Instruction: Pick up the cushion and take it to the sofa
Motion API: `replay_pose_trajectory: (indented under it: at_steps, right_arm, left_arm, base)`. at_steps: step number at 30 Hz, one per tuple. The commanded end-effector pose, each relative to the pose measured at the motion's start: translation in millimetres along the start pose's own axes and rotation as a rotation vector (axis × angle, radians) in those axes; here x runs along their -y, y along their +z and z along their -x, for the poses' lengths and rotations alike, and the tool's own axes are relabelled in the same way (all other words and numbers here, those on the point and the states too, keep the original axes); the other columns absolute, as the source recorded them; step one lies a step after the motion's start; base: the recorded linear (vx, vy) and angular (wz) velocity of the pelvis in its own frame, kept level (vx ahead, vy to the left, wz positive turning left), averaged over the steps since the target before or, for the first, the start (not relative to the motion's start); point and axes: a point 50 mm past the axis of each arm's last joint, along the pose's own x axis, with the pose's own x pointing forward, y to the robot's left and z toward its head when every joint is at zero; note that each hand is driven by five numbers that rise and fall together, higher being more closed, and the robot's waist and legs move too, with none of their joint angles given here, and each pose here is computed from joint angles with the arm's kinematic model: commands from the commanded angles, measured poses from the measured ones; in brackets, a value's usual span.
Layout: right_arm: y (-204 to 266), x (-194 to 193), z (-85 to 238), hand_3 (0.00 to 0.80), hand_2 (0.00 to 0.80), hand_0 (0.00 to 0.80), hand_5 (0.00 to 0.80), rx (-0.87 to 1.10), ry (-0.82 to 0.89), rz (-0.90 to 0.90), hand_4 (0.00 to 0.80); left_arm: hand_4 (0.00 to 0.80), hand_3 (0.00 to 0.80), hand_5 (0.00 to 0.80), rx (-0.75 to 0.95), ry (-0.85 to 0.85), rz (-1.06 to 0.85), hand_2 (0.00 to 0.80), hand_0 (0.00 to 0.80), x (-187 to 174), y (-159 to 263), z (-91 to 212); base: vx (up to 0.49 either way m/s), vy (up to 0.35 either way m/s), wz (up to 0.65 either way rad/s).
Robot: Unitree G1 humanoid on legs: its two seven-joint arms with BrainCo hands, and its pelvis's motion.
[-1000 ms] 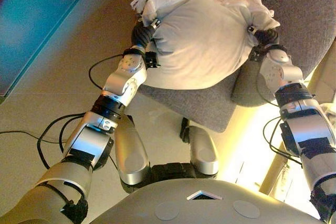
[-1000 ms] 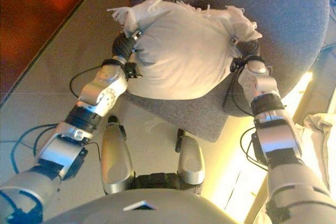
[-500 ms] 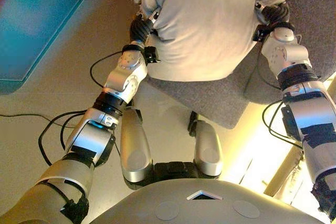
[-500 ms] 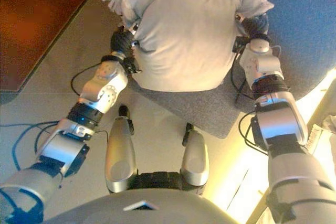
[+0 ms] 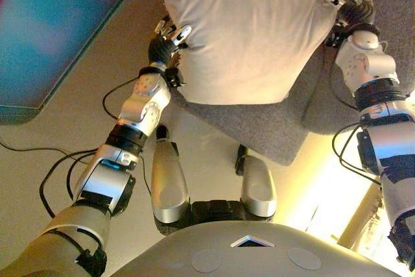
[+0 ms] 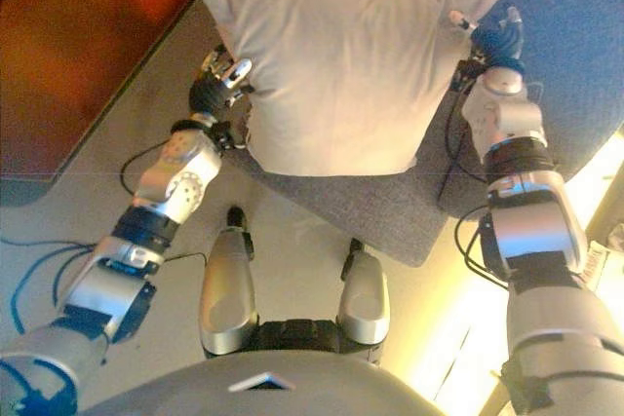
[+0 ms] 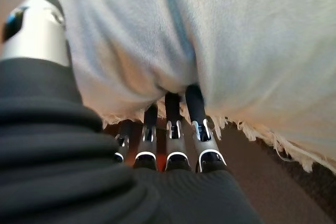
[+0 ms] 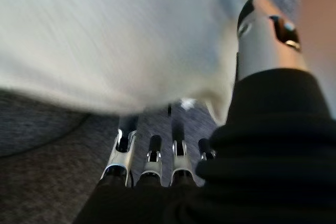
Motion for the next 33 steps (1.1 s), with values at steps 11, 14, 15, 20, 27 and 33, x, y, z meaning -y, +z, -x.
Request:
replay_pose_trajectory:
  at_steps: [11, 14, 15, 20, 27, 33]
  right_arm:
    - [8.7, 86.5, 4.8, 0.000, 0.000, 0.000, 0.000, 0.058, -0.166, 0.010, 0.000]
    - [-1.3, 92.0, 8.6, 0.000, 0.000, 0.000, 0.000, 0.037, -0.152, 0.029, 0.000]
    - [-4.8, 90.8, 10.1, 0.000, 0.000, 0.000, 0.000, 0.036, -0.140, 0.033, 0.000]
    - [-36.9, 69.9, 27.8, 0.000, 0.000, 0.000, 0.000, 0.033, -0.005, -0.033, 0.000]
    - [-104.7, 42.8, 80.5, 0.000, 0.000, 0.000, 0.000, -0.016, 0.206, -0.274, 0.000]
    - [-153.5, 6.9, 132.1, 0.000, 0.000, 0.000, 0.000, -0.108, 0.386, -0.455, 0.000]
  left_arm:
    - [0.000, 0.000, 0.000, -0.070, -0.036, 0.075, 0.000, 0.000, -30.9, -27.1, 32.8]
    - [0.000, 0.000, 0.000, -0.069, -0.047, 0.085, 0.000, 0.000, -33.4, -28.3, 37.8]
    - [0.000, 0.000, 0.000, -0.068, -0.046, 0.088, 0.000, 0.000, -33.6, -27.7, 39.2]
    - [0.000, 0.000, 0.000, -0.058, -0.047, 0.151, 0.000, 0.000, -39.8, -31.0, 49.7]
    - [0.000, 0.000, 0.000, -0.019, -0.070, 0.240, 0.000, 0.000, -52.0, -41.7, 76.6]
    - [0.000, 0.000, 0.000, 0.016, -0.056, 0.302, 0.000, 0.000, -61.8, -55.4, 101.1]
  base:
    - [0.105, 0.088, 0.03]
    - [-0.004, 0.069, -0.01]
    - [-0.025, 0.065, 0.04]
    - [-0.042, 0.060, 0.02]
    - [-0.074, 0.044, -0.06]
    - [-0.087, 0.029, -0.08]
